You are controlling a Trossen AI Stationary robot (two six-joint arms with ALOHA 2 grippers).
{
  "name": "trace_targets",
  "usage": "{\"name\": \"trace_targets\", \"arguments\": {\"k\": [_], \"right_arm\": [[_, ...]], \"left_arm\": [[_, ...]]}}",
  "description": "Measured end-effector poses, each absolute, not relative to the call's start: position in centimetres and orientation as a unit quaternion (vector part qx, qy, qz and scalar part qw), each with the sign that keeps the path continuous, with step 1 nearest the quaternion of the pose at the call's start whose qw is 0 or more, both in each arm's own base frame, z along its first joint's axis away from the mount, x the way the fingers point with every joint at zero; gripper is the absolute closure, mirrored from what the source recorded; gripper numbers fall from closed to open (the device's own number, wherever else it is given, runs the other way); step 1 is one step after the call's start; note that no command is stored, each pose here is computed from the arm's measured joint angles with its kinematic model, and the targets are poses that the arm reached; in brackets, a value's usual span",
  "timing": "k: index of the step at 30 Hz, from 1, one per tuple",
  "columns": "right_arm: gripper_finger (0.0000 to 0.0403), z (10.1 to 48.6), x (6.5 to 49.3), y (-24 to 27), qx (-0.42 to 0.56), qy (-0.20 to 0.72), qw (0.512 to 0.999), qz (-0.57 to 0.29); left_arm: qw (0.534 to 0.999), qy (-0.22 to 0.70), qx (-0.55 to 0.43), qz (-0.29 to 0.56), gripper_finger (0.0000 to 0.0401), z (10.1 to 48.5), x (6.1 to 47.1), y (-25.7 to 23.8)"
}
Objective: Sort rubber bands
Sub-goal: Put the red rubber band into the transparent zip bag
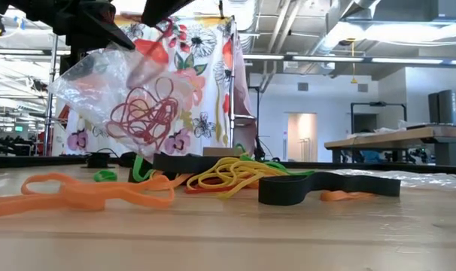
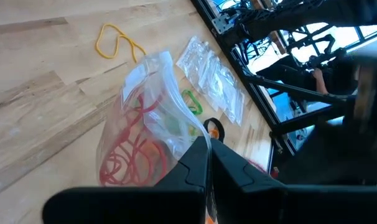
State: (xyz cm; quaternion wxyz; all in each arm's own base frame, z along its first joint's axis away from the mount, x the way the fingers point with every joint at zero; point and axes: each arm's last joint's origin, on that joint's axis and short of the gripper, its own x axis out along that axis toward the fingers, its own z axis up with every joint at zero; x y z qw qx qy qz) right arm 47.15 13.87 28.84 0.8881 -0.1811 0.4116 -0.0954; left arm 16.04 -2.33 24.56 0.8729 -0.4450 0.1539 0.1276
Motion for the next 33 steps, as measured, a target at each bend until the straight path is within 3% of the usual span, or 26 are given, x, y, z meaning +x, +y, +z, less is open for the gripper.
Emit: {"name": "trace_targets", "arguments": {"k": [9,15,20,33], "right_arm": [[0.0403,29.9,49.4,7.6,-0.188,0.373,0.893,-0.168],[0.0403,30.5,49.9,5.9,-0.195,0.342,0.891,-0.228],[0.0403,31.0,50.2,6.7,-0.189,0.309,0.901,-0.238],[0.0403,33.4,46.4,10.3,-0.222,0.342,0.881,-0.239]], "left_arm": [[0.87,0.161,-0.451,0.118,0.0401,24.5,16.0,-2.4],[0.871,0.169,-0.448,0.112,0.0401,24.5,16.0,-2.4],[0.87,0.166,-0.449,0.117,0.0401,24.5,16.0,-2.4],[0.885,0.143,-0.412,0.162,0.0401,24.4,16.0,-2.1]]}}
